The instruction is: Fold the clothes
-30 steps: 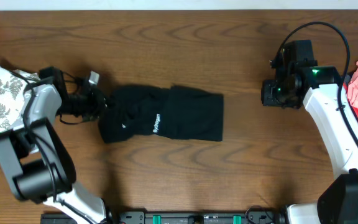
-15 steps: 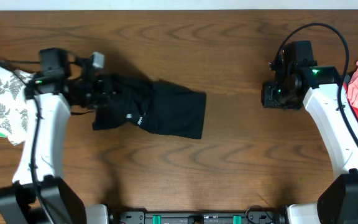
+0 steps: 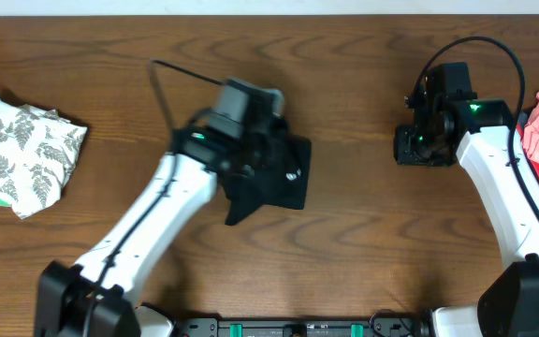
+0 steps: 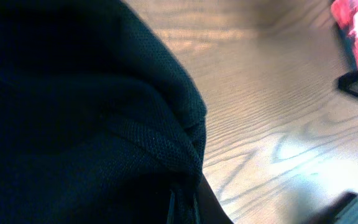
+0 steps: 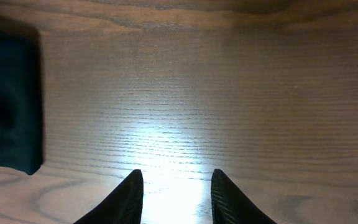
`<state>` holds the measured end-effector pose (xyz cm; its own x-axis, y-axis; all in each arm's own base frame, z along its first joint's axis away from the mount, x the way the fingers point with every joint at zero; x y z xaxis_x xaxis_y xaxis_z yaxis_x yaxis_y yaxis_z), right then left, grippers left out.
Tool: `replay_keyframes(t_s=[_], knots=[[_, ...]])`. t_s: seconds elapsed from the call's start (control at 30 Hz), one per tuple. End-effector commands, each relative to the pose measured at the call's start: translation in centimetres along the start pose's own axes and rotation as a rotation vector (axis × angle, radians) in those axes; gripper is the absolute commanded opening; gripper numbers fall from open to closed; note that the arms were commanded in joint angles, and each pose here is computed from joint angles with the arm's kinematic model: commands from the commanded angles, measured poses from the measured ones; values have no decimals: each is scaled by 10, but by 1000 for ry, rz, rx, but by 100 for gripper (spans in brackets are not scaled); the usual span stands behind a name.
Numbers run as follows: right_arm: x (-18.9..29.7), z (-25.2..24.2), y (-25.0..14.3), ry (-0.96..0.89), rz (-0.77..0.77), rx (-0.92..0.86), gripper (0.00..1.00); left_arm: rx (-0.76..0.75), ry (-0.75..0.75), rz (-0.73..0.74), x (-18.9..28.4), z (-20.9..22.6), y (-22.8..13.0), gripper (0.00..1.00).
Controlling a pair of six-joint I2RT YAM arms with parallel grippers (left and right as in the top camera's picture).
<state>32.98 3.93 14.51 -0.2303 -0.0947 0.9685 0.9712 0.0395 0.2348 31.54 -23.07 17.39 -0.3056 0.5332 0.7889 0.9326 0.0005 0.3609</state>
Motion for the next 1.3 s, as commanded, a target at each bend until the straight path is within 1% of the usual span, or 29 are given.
replay_keyframes(t_s=[0.0, 0.1, 0.2, 0.27, 0.33, 0.37, 0.43, 0.47, 0.5, 0.57, 0.6, 0.7, 0.77, 0.87, 0.97, 1.03, 1.1, 1.13, 1.17, 1.2, 1.27], knots=[[3, -4, 1, -1, -2, 13, 34, -29, 148, -21, -28, 3, -2, 6], [3, -3, -2, 1, 8, 18, 34, -53, 190, 53, -60, 6, -20, 6], [3, -3, -3, 1, 14, 21, 34, -52, 217, 106, -84, 15, -31, 6], [3, -3, -3, 1, 15, 21, 34, -46, 234, 133, -94, 22, -36, 6], [3, -3, -3, 1, 15, 21, 34, -42, 245, 149, -100, 26, -40, 8], [3, -3, -3, 1, 14, 21, 34, -42, 246, 150, -101, 27, -40, 16], [3, -3, -3, 1, 14, 21, 34, -42, 244, 150, -100, 27, -40, 35], [3, -3, -3, 1, 14, 21, 33, -42, 241, 149, -100, 26, -39, 37], [3, -3, -3, 1, 14, 21, 34, -43, 237, 147, -99, 24, -38, 41], [3, -3, -3, 1, 14, 21, 34, -54, 208, 144, -96, 17, -35, 59], [3, -3, -3, 0, 14, 21, 34, -62, 200, 135, -91, 13, -32, 63], [3, -3, -3, 1, 12, 26, 34, -111, 180, 99, -69, -2, -18, 64], [3, -3, -2, 1, 9, 36, 34, -134, 190, 45, -45, -9, -4, 64], [3, 5, -1, 50, 2, 97, 34, -115, 267, -102, 8, -1, 27, 64], [9, 43, 1, 287, -42, 302, 31, -57, 284, -205, 50, 16, 48, 64], [18, 75, 1, 464, -96, 431, 24, -2, 308, -243, 70, 35, 57, 64], [23, 96, 3, 546, -138, 495, 18, 68, 347, -254, 83, 62, 62, 64], [24, 102, 5, 559, -150, 515, 18, 85, 354, -252, 85, 68, 63, 64], [23, 115, 7, 569, -172, 556, 19, 124, 381, -242, 88, 84, 62, 64], [23, 122, 8, 573, -181, 579, 21, 139, 391, -238, 89, 91, 62, 64], [20, 140, 8, 589, -192, 631, 30, 181, 414, -223, 91, 106, 61, 65]])
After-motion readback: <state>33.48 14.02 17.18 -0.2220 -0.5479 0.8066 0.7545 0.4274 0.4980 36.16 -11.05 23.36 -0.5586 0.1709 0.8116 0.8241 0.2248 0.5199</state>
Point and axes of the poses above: each gripper's point midway between its finger pads, its own x axis back along the fingers, its own z axis along the line the jaws close on, y = z × x, the point moved 2 cm from there along x, back along the fingers, and after that the axes turned 6 degrees about x, right-handed, at the moved point
